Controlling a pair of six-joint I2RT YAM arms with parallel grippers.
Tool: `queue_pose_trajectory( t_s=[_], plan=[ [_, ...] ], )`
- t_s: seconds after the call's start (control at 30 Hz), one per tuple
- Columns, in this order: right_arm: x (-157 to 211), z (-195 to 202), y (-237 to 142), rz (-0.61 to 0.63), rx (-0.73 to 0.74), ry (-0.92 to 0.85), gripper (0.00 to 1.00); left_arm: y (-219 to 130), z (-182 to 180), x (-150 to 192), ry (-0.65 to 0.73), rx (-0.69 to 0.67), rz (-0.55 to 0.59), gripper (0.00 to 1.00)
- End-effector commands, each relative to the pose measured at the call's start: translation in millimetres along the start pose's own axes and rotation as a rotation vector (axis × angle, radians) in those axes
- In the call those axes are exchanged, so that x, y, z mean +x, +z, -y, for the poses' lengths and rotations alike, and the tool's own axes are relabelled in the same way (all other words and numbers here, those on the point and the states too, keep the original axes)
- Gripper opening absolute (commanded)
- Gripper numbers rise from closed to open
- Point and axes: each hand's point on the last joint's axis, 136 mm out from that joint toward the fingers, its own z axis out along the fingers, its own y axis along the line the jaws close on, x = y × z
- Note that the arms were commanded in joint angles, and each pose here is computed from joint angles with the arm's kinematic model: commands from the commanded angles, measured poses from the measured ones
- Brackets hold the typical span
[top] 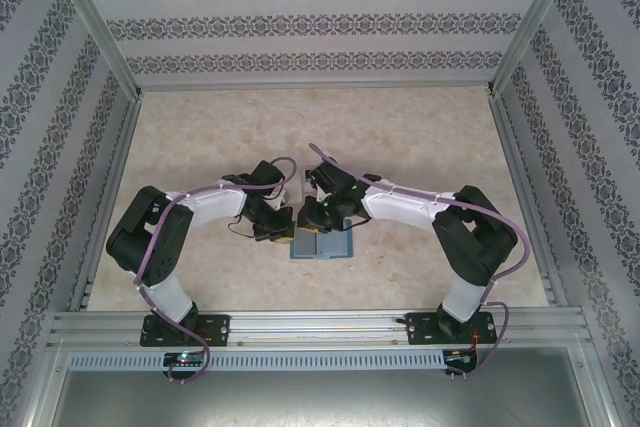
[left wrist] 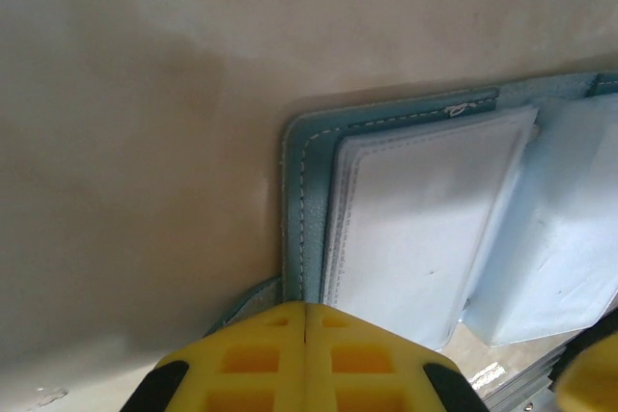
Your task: Take the credit cards out of the card holder
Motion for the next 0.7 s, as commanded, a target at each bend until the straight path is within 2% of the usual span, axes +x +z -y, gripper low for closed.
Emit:
queue_pose_trajectory(
  t_s=[0.0,0.37,0.67],
  plan=[
    [5.6,-0.3,16.1,-0.034,-0.013,0.032,0.19,3.3,-4.0,-0.6,0.01,0.007,-0.004,0.0],
    [16.2,6.8,40.5,-0.098,-0.005,0.059,0.16,3.4,-7.1,2.3,0.003,0.004,-0.003,0.0],
    [22.0,27.0,45.7,-0.111,0.068,0.08,0.16,1.3,-6.4,1.6,0.006,0.001,0.002,0.0]
  ],
)
